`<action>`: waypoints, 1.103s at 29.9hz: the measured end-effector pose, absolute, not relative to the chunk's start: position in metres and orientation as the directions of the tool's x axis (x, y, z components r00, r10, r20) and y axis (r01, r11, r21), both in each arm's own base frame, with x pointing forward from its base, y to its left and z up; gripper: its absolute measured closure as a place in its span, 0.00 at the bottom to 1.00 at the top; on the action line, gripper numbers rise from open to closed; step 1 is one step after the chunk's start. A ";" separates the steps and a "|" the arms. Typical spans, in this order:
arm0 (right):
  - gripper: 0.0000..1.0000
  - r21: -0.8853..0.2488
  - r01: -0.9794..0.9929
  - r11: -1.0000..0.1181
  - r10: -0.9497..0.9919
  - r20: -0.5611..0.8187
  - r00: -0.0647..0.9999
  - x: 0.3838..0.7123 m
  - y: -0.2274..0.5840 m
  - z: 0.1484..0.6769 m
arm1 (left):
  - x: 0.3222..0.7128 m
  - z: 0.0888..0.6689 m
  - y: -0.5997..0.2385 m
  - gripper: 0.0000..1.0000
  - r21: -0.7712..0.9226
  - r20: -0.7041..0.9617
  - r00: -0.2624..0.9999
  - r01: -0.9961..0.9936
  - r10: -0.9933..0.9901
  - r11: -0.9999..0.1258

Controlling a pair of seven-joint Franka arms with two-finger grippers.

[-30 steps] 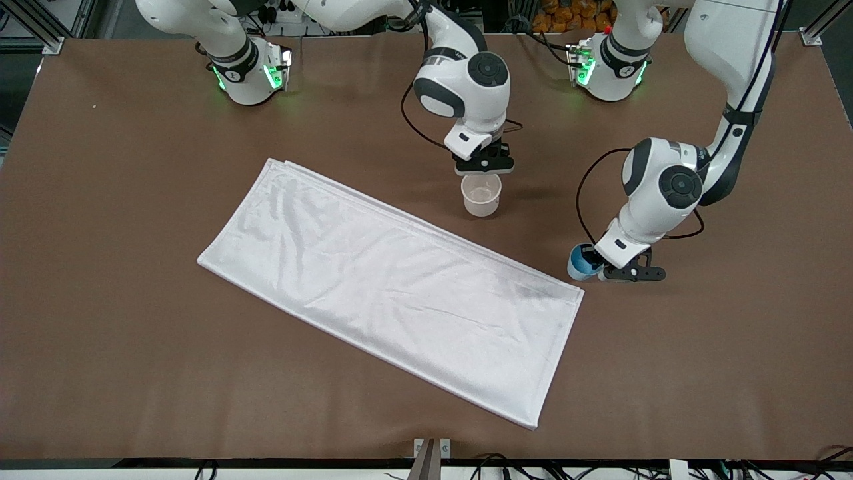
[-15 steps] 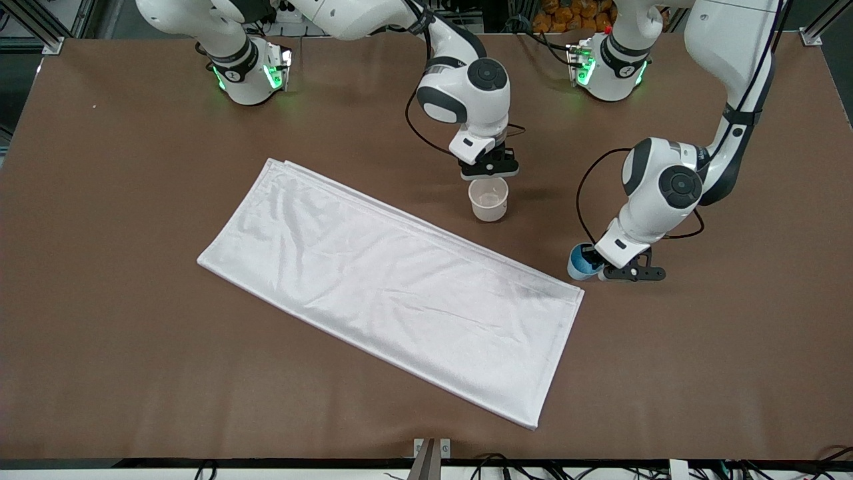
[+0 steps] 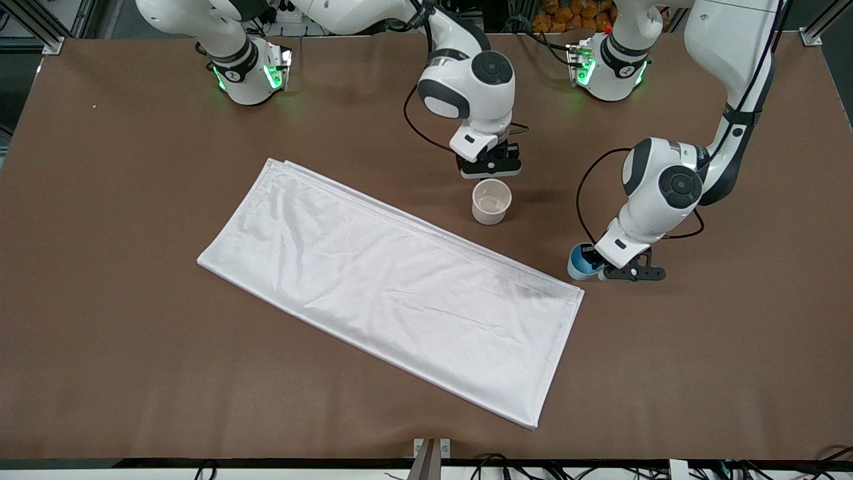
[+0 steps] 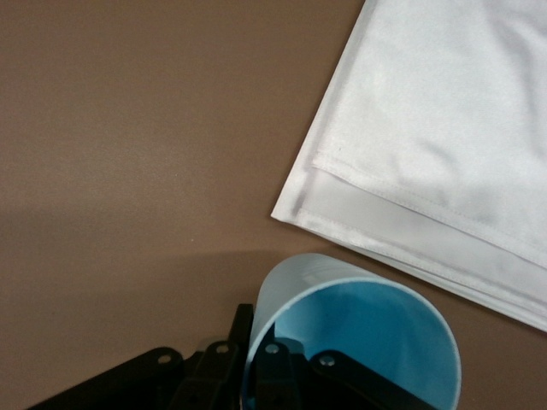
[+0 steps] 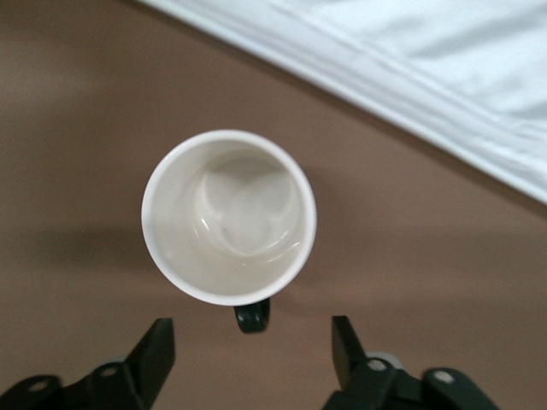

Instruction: Place blue cup into white mug on table

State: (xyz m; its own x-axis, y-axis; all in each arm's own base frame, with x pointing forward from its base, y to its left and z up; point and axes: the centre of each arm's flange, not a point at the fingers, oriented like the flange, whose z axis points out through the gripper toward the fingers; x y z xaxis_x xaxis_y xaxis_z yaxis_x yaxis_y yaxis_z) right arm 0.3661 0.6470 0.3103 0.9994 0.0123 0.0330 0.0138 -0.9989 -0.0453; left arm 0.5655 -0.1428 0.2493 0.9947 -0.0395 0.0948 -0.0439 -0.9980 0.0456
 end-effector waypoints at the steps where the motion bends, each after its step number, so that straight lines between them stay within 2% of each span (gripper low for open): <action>1: 0.11 -0.038 0.007 -0.999 0.005 0.031 1.000 0.369 0.644 0.322 | 0.565 0.251 -0.143 0.96 0.046 0.096 0.995 -0.044 -0.040 -0.998; 3: 0.02 -0.032 -0.012 -0.999 -0.013 0.024 1.000 0.376 0.637 0.352 | 0.562 0.254 -0.143 0.96 0.045 0.099 0.994 -0.047 -0.042 -0.998; 4: 0.00 -0.034 -0.022 -0.999 -0.023 0.021 1.000 0.379 0.631 0.370 | 0.560 0.256 -0.144 0.96 0.045 0.100 0.994 -0.048 -0.044 -0.998; 11: 0.00 -0.067 -0.049 -0.997 -0.052 0.039 0.998 0.396 0.582 0.493 | 0.533 0.280 -0.159 0.96 0.052 0.116 0.993 -0.038 -0.032 -0.998; 16: 0.00 -0.073 -0.068 -0.995 -0.072 0.059 0.996 0.408 0.540 0.554 | 0.504 0.303 -0.205 0.96 0.074 0.111 0.994 0.007 0.015 -0.997; 26: 0.00 -0.026 -0.040 -0.999 -0.041 0.030 0.999 0.445 0.427 0.632 | 0.445 0.346 -0.286 0.96 0.054 0.073 0.997 0.034 0.038 -0.998; 33: 0.00 0.018 -0.030 -0.999 -0.030 0.005 1.000 0.475 0.322 0.673 | 0.415 0.341 -0.321 0.96 0.050 0.051 0.998 0.031 0.033 -0.998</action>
